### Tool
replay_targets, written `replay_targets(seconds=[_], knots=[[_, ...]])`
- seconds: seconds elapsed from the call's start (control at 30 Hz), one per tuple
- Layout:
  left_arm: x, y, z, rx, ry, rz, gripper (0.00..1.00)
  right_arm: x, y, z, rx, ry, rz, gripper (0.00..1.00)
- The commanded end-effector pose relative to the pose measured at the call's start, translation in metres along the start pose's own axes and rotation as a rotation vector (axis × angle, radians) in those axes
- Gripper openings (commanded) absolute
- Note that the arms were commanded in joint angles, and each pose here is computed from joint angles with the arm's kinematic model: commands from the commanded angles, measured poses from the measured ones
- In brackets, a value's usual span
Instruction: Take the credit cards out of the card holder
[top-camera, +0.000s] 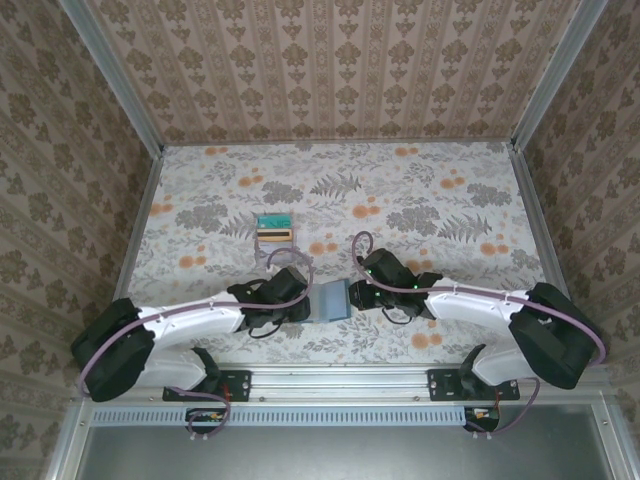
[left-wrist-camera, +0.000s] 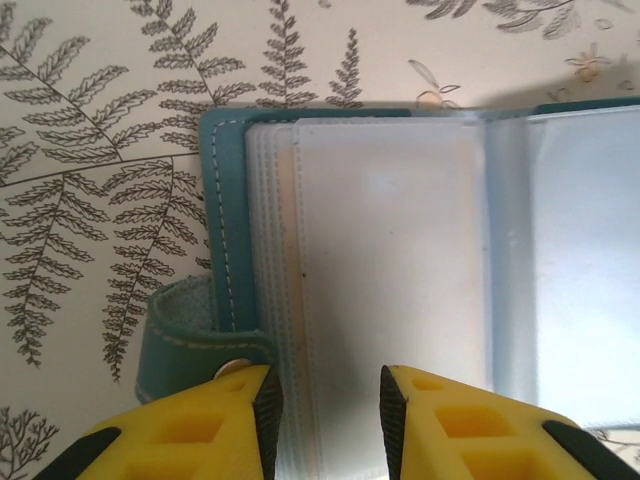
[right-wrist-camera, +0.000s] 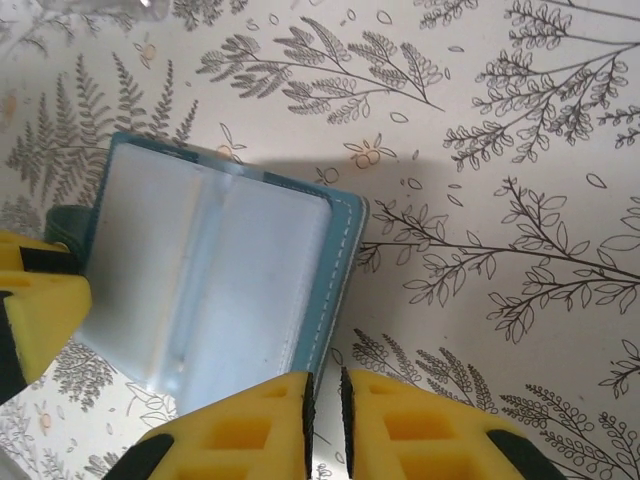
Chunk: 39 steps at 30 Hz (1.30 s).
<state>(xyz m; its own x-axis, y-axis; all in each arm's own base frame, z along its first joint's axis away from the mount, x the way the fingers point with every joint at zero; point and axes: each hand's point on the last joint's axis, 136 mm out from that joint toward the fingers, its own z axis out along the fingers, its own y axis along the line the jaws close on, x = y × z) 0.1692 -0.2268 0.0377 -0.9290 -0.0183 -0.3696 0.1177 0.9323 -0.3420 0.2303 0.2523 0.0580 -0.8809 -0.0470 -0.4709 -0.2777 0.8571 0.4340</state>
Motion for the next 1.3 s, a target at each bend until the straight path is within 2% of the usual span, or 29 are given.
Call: replay_targets(seconds=[0.0,0.13,0.3,0.43,0.63,0.77,0.93,1.27], knots=[[-0.008,-0.007,-0.014,0.008,-0.034,0.018,0.36,-0.001,0.008,0.001,-0.030,0.001,0.012,0.21],[-0.012,-0.017,-0.022,0.032,-0.052,0.037,0.38,0.009,0.003,0.017,-0.012,0.061,0.021,0.23],[-0.014,-0.028,-0.025,0.066,-0.064,0.072,0.39,0.014,0.003,0.025,-0.025,0.079,0.034,0.23],[-0.013,-0.033,-0.022,0.080,-0.058,0.081,0.37,0.016,0.001,0.027,-0.013,0.086,0.030,0.16],[-0.007,-0.038,-0.015,0.083,-0.025,0.104,0.37,0.020,-0.005,0.029,0.014,0.099,0.032,0.12],[-0.006,-0.027,-0.011,0.013,-0.011,0.109,0.37,0.019,-0.006,0.030,0.019,0.099,0.037,0.12],[-0.003,0.002,-0.004,-0.054,0.004,0.022,0.37,0.020,-0.007,0.029,0.020,0.099,0.037,0.12],[0.001,0.008,0.001,-0.016,0.012,-0.007,0.37,0.020,-0.006,0.031,0.020,0.103,0.035,0.11]])
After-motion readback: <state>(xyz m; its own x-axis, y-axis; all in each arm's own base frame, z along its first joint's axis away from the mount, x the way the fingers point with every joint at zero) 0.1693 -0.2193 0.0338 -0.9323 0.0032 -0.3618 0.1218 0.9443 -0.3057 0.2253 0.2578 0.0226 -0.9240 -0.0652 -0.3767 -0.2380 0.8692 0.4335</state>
